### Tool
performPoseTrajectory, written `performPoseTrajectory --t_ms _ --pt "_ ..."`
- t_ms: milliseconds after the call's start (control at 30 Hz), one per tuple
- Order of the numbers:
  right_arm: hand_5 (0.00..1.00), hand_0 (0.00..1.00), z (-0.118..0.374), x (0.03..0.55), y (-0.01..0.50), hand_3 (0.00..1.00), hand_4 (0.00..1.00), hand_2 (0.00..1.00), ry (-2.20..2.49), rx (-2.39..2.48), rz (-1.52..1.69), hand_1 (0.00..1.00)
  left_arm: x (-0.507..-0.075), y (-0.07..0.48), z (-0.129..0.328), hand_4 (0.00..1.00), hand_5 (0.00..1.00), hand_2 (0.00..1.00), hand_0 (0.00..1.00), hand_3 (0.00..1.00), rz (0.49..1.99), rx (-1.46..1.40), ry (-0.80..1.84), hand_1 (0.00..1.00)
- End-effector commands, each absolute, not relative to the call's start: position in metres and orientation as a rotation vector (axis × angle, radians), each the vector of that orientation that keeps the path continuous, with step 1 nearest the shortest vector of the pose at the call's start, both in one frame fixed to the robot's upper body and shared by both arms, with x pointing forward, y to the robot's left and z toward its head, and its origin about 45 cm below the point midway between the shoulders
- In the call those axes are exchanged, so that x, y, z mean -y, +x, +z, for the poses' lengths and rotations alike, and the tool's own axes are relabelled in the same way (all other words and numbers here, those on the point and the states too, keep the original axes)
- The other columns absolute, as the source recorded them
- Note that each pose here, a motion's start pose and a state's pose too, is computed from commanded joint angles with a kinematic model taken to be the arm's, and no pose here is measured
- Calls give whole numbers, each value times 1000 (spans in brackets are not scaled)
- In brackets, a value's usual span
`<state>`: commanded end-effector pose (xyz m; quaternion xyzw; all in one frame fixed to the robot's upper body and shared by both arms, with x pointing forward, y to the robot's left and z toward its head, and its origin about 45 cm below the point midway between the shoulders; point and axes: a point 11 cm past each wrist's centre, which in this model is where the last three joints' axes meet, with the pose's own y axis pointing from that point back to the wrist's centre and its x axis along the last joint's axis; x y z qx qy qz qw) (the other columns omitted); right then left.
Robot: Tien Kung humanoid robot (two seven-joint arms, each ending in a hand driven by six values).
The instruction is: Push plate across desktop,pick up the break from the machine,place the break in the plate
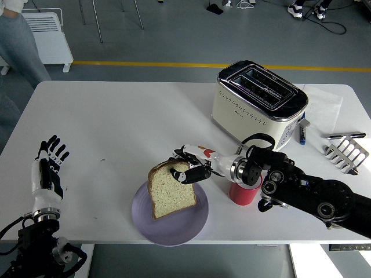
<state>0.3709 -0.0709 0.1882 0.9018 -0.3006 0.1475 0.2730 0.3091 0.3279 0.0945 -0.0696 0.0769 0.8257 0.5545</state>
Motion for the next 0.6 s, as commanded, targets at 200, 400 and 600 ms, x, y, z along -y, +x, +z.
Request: performPoseTrajectory --t_ms 200,400,600 --pt "200 649 184 75 374 715 563 661 2381 782 427 680 -326 309 94 584 998 877 760 810 1944 -183 -162 817" --pt "213 716 181 77 376 758 605 715 2369 758 440 724 -326 308 93 584 998 877 760 809 1945 -185 -159 818" --pt "228 779 186 76 379 820 642 780 2373 764 478 776 -325 310 94 583 998 877 761 809 1941 -181 -164 817"
